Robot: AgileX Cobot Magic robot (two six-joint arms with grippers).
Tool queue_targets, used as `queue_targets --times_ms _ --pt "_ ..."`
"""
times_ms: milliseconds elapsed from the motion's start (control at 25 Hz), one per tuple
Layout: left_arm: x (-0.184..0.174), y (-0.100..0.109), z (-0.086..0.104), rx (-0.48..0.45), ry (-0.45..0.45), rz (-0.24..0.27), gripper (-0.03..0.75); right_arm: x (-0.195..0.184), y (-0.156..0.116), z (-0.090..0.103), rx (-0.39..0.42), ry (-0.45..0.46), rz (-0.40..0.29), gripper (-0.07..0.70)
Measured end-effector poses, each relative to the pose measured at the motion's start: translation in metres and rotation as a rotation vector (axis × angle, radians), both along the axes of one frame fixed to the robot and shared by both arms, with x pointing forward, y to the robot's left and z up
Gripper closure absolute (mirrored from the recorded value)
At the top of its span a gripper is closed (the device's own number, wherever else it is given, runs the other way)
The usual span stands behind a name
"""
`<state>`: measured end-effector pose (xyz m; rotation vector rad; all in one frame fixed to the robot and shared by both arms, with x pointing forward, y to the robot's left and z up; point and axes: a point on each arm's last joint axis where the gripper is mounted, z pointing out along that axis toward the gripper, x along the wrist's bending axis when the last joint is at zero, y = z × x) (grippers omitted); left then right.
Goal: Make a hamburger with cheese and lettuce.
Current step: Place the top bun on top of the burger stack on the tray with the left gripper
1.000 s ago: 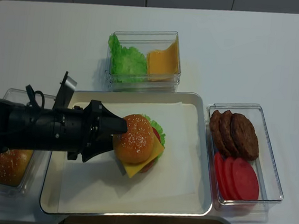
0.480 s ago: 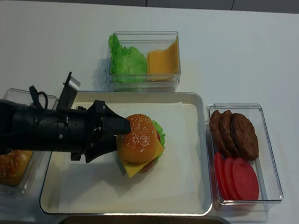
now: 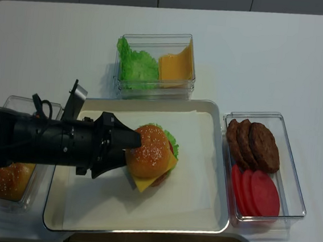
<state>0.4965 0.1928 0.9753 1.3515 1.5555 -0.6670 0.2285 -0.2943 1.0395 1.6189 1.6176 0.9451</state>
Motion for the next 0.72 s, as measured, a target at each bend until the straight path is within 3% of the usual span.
queue_targets --times_ms 200,720 --pt "0.0000 0.0000 0.0000 0.002 -0.007 -0.003 0.167 0.0000 0.0000 0.0000 0.000 0.000 0.000 0.120" --pt "0.0000 0.0000 -0.0001 0.013 -0.035 -0.017 0.157 0.0000 0.0000 0.0000 0.000 0.000 0.000 0.120"
